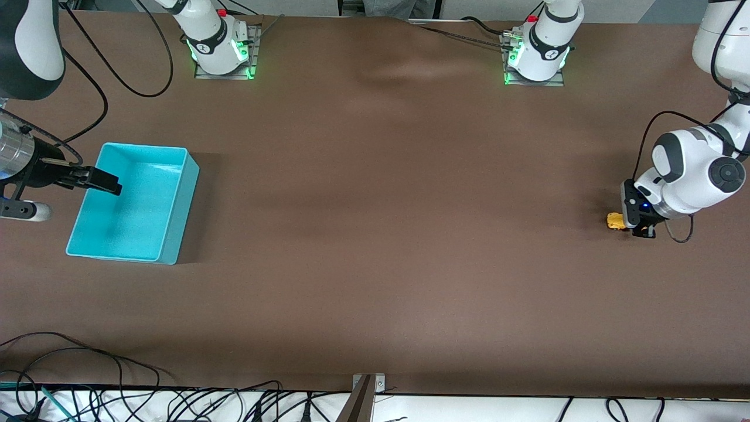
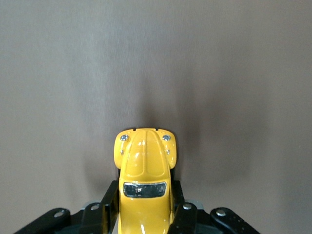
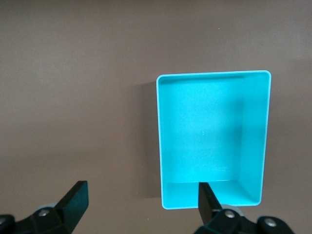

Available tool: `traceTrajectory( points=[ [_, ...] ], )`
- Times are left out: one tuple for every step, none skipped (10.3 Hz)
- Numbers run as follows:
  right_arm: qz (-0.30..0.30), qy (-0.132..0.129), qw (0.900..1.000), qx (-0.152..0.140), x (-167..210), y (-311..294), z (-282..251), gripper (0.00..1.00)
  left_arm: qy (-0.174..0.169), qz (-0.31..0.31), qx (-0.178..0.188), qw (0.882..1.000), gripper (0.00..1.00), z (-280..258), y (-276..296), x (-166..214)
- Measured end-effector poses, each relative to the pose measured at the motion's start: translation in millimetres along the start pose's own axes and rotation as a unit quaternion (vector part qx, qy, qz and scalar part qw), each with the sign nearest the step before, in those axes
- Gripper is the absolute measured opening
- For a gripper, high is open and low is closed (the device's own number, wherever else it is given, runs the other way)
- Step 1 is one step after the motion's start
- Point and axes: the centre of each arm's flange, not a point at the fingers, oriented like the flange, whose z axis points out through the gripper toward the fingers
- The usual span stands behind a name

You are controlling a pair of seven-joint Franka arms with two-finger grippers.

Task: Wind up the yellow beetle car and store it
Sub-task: 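Press the car down and drag it backward with the left gripper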

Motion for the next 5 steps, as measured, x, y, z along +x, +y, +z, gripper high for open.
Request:
traceTrajectory(
  points=[
    [0.0, 0.0, 1.0, 0.0, 0.0, 0.0, 0.0, 1.0, 0.0, 0.001, 0.0, 1.0, 0.45, 0.4, 0.4, -3.4],
    [0.0, 0.0, 1.0, 0.0, 0.0, 0.0, 0.0, 1.0, 0.0, 0.001, 0.001, 1.0, 0.45, 0.5, 0.4, -4.3],
    [0.0, 0.0, 1.0, 0.0, 0.0, 0.1, 0.0, 1.0, 0.0, 0.001, 0.001, 1.0, 0.45, 0.5, 0.4, -4.5],
    [0.0, 0.0, 1.0, 0.0, 0.0, 0.1, 0.0, 1.0, 0.0, 0.0, 0.001, 1.0, 0.46, 0.5, 0.5, -5.0],
    [0.0, 0.0, 1.0, 0.0, 0.0, 0.1, 0.0, 1.0, 0.001, -0.003, -0.004, 1.0, 0.55, 3.1, 2.9, -7.4]
  ],
)
